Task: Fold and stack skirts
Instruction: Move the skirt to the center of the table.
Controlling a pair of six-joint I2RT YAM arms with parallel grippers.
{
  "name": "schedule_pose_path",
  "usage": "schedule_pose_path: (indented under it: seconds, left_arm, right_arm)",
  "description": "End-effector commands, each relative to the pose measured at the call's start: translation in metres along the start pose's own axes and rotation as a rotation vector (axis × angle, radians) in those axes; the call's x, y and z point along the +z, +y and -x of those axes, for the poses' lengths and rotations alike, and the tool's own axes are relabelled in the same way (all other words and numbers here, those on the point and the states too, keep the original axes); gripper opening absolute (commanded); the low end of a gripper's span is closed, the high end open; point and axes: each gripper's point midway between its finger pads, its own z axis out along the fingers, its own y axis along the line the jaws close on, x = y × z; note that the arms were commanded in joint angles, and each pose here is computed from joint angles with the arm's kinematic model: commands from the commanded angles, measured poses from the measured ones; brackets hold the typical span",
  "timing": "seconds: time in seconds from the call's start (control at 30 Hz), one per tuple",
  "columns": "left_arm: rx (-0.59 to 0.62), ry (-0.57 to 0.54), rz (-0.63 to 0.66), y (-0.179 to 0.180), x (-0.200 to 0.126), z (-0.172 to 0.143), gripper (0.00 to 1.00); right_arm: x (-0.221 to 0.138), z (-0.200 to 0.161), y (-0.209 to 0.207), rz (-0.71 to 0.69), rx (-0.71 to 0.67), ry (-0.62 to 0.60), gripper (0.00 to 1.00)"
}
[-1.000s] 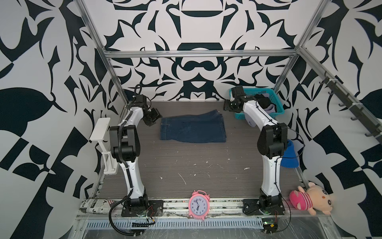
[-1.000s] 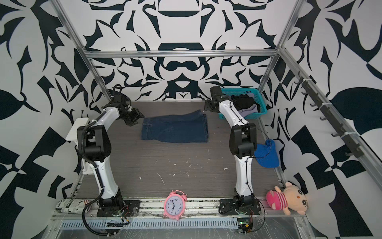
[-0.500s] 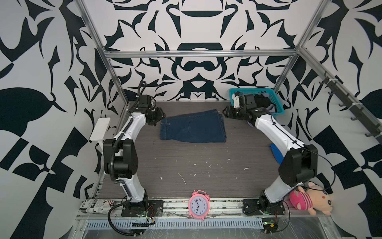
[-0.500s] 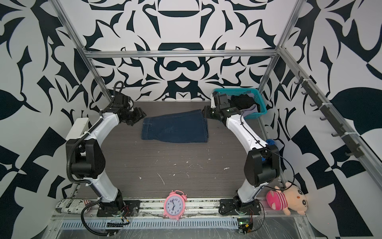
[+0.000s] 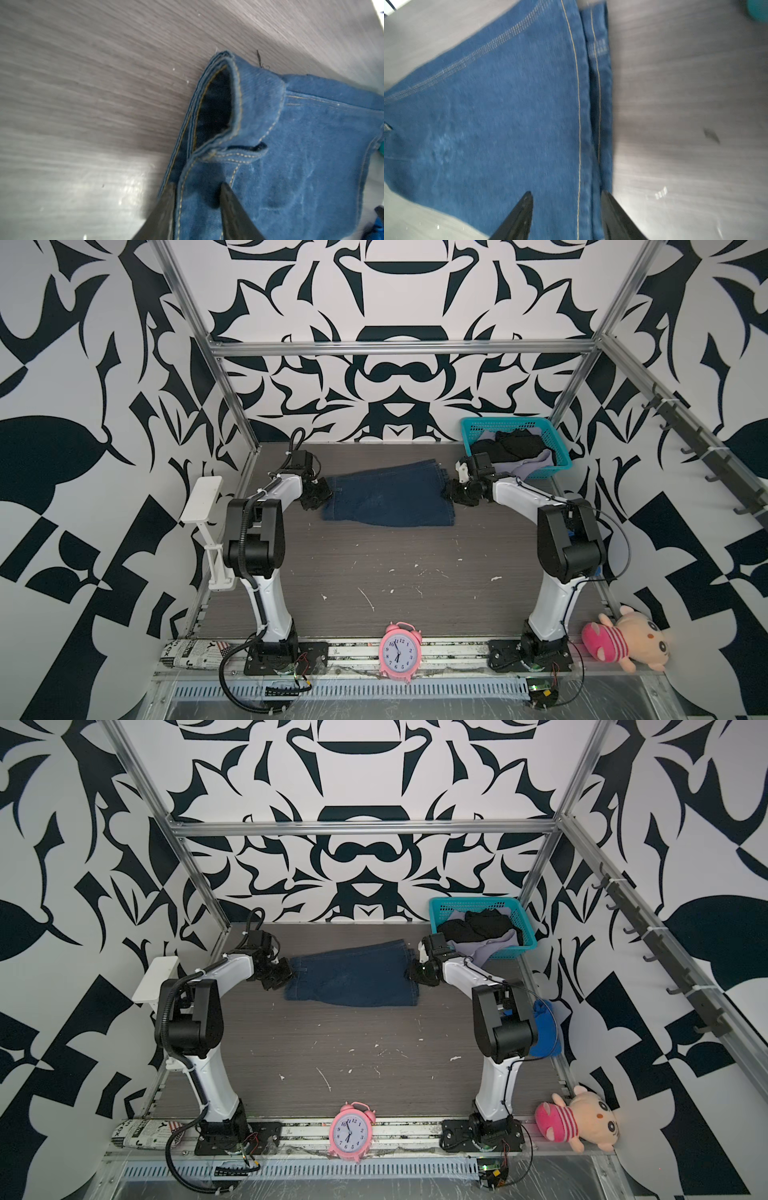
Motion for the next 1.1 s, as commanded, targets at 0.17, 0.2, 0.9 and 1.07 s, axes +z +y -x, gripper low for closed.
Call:
schedule_pose_path:
  seconds: [0.17,0.2,0.9,1.07]
  left_arm:
    - [0.006,-0.001,-0.028,-0.002,0.003,-0.002,0.07]
    - [0.005,-0.001,-0.024,0.000,0.003,-0.002,0.03]
    - [-0.064,0.050,0.015,0.037,-0.034,-0.069,0.00]
    - [-0.118,0.020,0.013,0.054,-0.051,-0.069,0.00]
  right_arm:
    - [-0.004,0.086,0.032,0.113,-0.030,-0.163,0.55]
    - [-0.003,0.094,0.034,0.124,-0.026,-0.164,0.56]
    - [0.072,0.077,0.037,0.134,-0.077,-0.010,0.45]
    - [0.070,0.036,0.029,0.116,-0.046,0.035,0.29]
